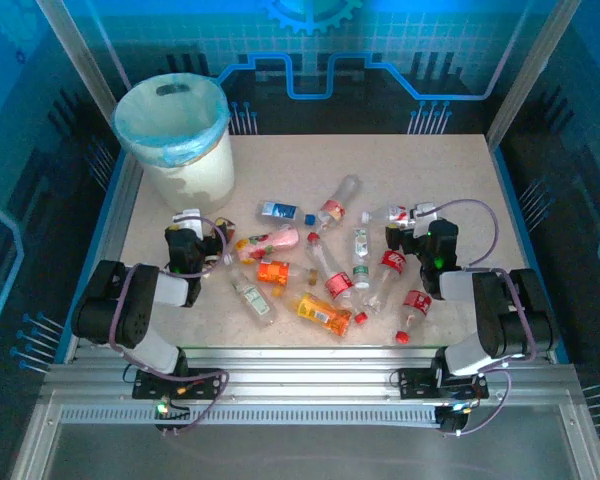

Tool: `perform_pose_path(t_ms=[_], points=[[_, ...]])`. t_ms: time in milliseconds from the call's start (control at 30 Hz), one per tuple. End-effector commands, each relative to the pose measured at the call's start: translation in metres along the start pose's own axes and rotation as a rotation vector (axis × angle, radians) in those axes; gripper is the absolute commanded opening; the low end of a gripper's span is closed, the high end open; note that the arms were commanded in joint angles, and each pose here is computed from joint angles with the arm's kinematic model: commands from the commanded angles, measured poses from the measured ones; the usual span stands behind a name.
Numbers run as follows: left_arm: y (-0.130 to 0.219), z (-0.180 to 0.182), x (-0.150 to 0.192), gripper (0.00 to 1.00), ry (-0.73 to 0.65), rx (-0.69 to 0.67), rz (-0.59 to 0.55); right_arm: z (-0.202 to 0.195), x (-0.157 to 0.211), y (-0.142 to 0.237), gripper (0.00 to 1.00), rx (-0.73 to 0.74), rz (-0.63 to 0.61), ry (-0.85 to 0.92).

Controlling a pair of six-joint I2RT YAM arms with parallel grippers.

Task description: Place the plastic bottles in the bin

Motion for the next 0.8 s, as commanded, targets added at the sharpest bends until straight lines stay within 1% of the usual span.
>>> perform_pose_path(t_ms=[0,467,767], points=[[-0.0002,-0.0019,-0.0099,0.99,0.018,0.012,-0.035,0.0007,-0.0060,-0.0018,1.00,-0.003,-0.019,0.000],[-0.0001,-0.0018,-0.0094,0.99,0.017,0.013,-0.033,0.0011,-0.0058,-0.0019,1.00,-0.004,-0.019,0.001],[-0.0002,-0.0056,-0.0092,0.99,0.003,0.052,-0.023,0.0008,-0.0059,-0.0020,1.00,-0.003,-0.019,-0.001]])
Point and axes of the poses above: each hand's point on the last joint's axis, 136 mm out from that joint toward the fingers, its own y axis back along the fingers, its own z axis along the line the jaws close on, x = y × z, the point moved 9 cm from there along y, back along the fingers, and after that the axes turned 9 degrees about y, right-handed, at the moved point
